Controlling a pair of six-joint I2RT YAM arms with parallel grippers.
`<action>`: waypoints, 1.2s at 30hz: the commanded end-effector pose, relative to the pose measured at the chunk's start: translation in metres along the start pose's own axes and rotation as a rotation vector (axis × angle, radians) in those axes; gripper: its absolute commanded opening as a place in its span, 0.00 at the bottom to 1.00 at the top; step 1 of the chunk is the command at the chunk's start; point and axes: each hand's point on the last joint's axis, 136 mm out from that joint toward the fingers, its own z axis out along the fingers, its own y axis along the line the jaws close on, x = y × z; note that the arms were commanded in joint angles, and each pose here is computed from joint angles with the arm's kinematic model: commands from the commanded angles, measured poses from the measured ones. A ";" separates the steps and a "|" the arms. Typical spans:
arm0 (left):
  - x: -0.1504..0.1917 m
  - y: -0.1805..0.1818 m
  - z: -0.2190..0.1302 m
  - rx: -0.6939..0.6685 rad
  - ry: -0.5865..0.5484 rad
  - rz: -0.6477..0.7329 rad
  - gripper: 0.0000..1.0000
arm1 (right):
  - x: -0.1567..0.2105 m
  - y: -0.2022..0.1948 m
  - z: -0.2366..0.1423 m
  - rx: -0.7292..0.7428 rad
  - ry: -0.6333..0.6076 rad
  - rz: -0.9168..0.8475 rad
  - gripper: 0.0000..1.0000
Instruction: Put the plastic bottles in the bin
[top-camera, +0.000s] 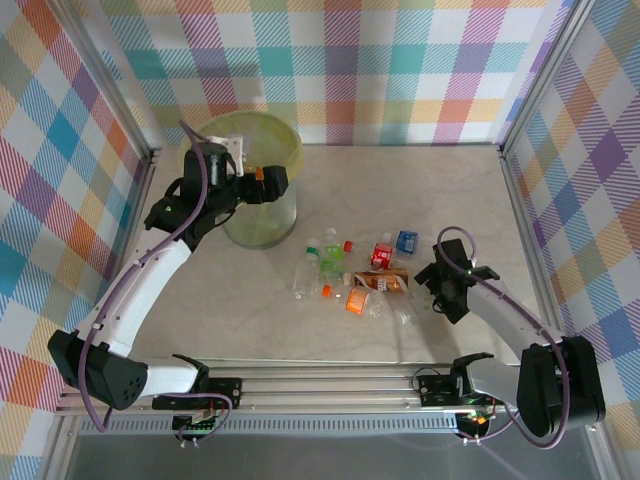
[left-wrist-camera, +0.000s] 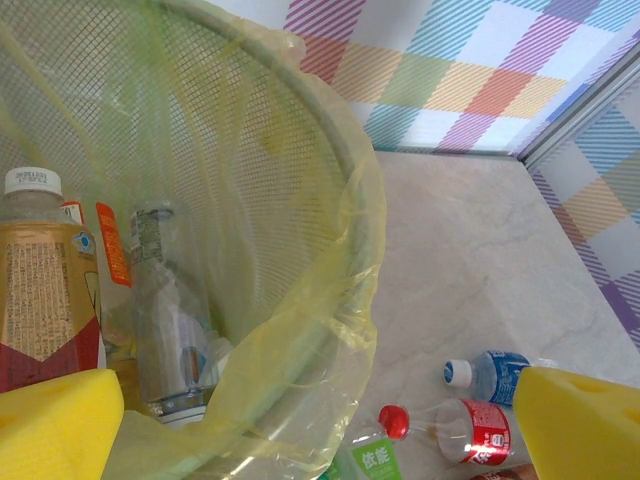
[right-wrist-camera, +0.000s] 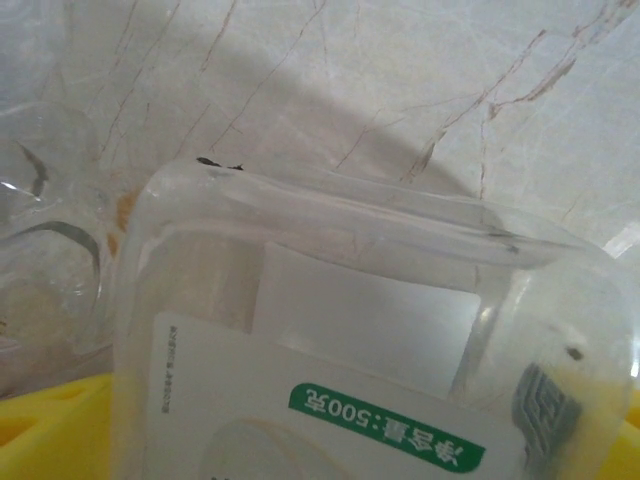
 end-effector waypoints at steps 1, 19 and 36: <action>0.000 -0.005 -0.005 0.010 -0.015 -0.013 1.00 | 0.003 -0.020 0.000 0.054 -0.002 -0.004 0.88; 0.010 -0.029 -0.008 0.120 0.042 -0.019 1.00 | -0.016 0.005 -0.068 -0.125 -0.094 -0.055 0.74; 0.078 -0.128 -0.007 0.402 0.287 0.047 1.00 | -0.038 0.129 -0.159 -0.659 -0.141 -0.203 0.72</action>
